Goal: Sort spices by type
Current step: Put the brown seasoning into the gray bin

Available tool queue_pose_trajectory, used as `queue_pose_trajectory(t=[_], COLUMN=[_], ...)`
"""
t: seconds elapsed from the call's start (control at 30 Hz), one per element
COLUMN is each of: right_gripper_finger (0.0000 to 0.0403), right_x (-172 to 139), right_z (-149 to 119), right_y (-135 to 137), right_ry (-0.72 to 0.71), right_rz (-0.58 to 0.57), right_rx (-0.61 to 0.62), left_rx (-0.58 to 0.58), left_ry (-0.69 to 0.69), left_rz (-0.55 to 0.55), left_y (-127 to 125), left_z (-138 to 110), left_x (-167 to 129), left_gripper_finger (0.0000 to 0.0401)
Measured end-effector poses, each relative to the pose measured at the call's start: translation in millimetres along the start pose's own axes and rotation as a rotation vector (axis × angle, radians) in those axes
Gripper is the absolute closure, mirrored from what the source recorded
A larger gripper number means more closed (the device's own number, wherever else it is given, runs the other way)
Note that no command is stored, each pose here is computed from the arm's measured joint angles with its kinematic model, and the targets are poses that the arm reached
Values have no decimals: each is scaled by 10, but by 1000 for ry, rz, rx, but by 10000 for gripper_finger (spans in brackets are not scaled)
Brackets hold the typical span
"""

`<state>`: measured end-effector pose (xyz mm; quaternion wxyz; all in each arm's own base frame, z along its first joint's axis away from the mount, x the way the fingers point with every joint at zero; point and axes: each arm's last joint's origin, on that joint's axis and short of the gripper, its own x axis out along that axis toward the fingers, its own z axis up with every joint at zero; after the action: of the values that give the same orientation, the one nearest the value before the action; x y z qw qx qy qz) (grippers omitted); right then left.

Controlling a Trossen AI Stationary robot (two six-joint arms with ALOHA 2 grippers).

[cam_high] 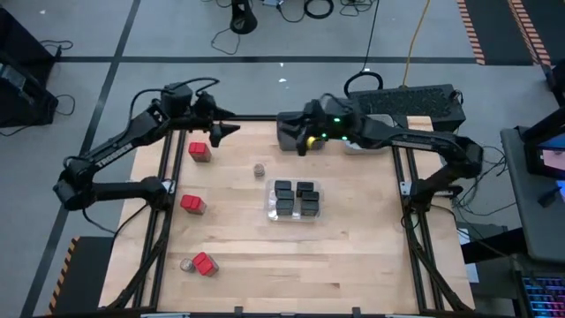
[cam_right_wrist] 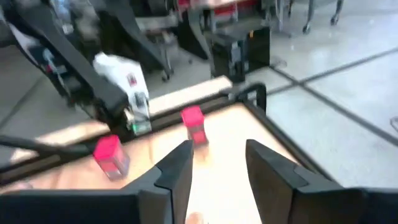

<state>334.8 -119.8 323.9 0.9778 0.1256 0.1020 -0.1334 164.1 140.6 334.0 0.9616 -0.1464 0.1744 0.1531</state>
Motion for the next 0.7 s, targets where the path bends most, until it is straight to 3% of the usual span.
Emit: queue_pose_trajectory(t=[0.13,0.3,0.4,0.7], right_gripper_finger=[241,196,180,170], right_x=[400,844,1082,1473], right_z=[18,-133,-269,-657], right_y=[1,-81,-110,243], right_ry=[77,349,435,526], right_rz=[24,-25,-30,65], right_rx=[-29,-29,-35,-150], left_rx=[-12,-10,-8,-29], left_ry=[-13,-63,-89,-19], left_rz=[-15,17,70,102], left_y=[-24,-42,-4,72], left_z=[8,41,53,-89], left_x=[-64,-215,-296,-261], left_gripper_finger=[102,102,102,102])
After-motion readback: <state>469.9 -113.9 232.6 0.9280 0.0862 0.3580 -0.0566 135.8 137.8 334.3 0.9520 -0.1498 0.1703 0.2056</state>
